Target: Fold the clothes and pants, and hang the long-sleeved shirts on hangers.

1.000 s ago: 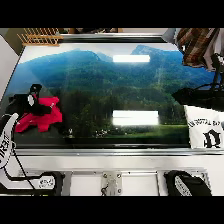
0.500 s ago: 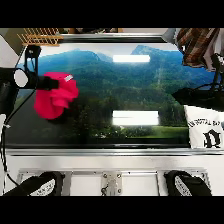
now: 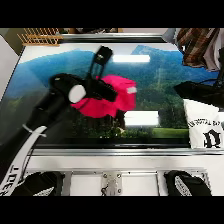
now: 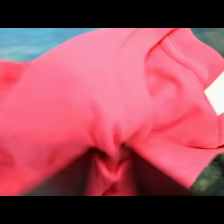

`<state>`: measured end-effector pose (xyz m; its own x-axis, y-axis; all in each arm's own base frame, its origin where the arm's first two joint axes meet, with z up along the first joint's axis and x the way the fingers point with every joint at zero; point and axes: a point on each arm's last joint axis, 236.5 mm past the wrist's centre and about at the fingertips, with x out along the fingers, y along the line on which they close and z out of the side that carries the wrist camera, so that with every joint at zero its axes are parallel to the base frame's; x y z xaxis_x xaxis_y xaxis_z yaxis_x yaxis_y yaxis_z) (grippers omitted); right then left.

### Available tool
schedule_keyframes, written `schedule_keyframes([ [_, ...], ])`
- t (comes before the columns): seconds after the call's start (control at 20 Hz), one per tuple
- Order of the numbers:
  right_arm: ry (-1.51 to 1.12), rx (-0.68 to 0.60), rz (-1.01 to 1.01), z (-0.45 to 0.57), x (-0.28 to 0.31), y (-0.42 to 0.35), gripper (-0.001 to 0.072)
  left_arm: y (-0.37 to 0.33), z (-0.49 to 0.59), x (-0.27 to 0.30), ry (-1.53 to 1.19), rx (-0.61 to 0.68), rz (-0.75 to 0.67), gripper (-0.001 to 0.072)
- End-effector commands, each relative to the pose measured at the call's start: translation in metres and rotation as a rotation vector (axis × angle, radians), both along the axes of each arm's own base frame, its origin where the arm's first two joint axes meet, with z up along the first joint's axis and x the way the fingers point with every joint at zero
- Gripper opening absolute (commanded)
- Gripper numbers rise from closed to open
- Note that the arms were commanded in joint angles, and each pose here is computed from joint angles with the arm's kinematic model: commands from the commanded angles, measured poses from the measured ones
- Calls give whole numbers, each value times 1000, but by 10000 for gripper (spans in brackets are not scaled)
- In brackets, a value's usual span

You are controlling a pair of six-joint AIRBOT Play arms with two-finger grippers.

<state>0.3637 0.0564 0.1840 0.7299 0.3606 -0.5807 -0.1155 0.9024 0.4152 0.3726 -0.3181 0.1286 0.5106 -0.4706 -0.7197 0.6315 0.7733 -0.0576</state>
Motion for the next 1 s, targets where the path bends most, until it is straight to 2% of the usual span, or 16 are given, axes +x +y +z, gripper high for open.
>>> schedule_keyframes([
  [0.0,-63,1,-64,12,12,-17,19,-57,-14,-11,26,-20,-65,697],
  [0.15,-62,1,-80,12,12,-23,19,-9,13,35,25,-53,85,677],
  [0.3,-40,1,-68,8,9,-21,19,114,-13,84,118,-70,412,673],
  [0.45,-2,4,-47,0,4,-17,19,243,-93,81,333,-47,750,673],
  [0.55,34,7,-32,-9,2,-14,20,279,-140,65,498,-141,885,673],
  [0.75,126,18,1,-33,1,-9,20,281,-199,59,673,-353,945,672],
  [0.95,189,28,7,-54,7,-9,20,254,-225,73,722,-470,915,673],
])
